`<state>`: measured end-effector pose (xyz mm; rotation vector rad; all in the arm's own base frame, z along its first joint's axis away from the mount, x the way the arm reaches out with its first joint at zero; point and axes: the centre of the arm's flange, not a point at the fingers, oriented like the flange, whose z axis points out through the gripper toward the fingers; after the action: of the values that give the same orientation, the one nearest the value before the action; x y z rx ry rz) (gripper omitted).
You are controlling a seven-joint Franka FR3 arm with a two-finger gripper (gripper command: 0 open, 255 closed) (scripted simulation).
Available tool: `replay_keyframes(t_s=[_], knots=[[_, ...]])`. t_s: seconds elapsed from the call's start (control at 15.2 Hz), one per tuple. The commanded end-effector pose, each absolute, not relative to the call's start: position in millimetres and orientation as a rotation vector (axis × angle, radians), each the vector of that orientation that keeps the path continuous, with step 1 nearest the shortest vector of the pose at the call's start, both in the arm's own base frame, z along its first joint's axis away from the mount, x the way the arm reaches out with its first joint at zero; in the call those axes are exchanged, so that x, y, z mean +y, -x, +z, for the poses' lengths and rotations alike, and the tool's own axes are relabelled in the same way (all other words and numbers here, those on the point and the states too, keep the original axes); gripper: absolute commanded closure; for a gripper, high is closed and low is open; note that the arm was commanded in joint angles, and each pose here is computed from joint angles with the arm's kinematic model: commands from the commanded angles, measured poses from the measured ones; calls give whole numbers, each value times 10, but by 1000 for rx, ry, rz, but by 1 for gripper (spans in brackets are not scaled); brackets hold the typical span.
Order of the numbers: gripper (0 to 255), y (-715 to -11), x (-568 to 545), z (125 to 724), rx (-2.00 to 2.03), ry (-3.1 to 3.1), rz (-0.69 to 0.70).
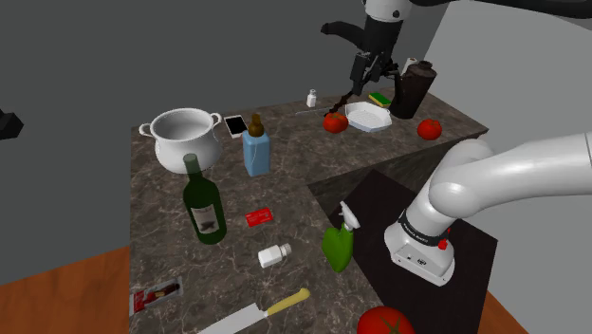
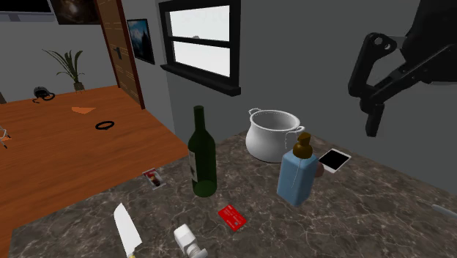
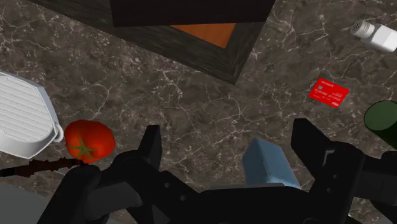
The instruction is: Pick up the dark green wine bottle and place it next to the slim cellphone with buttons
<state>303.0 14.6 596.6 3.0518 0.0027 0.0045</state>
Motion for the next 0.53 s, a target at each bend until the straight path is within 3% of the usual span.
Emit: replay_keyframes(t_s=[0.0, 0.46], knots=[[0, -3030, 146, 5966, 3, -3052, 4], [0, -3414, 931, 5754, -15, -3079, -28]])
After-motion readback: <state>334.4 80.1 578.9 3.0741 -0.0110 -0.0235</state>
